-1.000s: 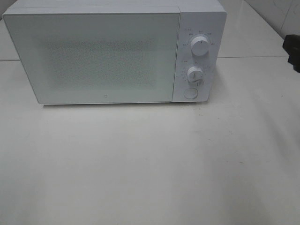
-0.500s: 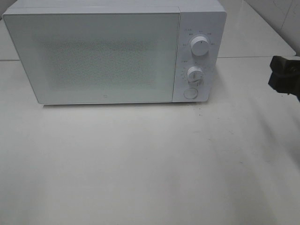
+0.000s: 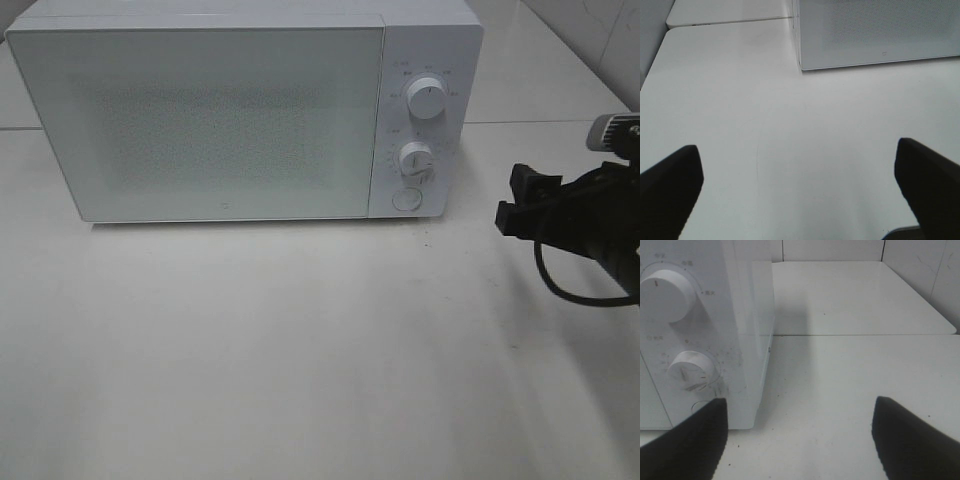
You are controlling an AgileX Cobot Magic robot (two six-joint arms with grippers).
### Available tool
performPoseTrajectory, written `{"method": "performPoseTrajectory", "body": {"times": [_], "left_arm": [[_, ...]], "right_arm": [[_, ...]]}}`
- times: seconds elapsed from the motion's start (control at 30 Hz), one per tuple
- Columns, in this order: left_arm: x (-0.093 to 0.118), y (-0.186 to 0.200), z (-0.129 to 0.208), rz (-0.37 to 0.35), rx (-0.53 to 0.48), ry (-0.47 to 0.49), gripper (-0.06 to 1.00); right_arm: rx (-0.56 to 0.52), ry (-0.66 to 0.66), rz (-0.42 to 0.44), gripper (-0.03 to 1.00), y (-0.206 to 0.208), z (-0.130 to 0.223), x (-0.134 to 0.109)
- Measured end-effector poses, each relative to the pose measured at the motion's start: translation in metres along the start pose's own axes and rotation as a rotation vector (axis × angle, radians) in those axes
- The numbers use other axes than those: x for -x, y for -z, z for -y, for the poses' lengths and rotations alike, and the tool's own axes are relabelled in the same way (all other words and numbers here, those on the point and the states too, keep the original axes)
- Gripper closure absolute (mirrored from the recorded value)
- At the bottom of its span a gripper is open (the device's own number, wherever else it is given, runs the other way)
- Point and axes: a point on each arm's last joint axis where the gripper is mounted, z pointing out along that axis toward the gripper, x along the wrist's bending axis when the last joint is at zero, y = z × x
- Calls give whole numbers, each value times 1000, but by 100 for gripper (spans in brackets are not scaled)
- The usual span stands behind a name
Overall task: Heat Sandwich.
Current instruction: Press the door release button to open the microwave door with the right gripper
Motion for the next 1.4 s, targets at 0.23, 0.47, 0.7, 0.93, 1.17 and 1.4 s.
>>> {"method": "performPoseTrajectory", "body": {"times": [0.23, 0.47, 0.7, 0.93, 1.17, 1.4], "left_arm": [[0, 0, 0, 0, 0, 0, -4], [0, 0, 0, 0, 0, 0, -4], [0, 0, 0, 0, 0, 0, -4], [0, 0, 0, 0, 0, 0, -4], [0, 0, 0, 0, 0, 0, -4], [0, 0, 0, 0, 0, 0, -4]], "right_arm": [[-21, 10, -4, 20, 0, 11, -15], [-28, 37, -32, 20, -9, 15, -37], [-35, 23, -27, 20, -12, 17, -48], [-41, 16, -24, 20, -15, 17, -52], [-70, -34, -29, 20, -15, 20, -53], [-93, -239, -24, 20, -15, 21, -53]]}}
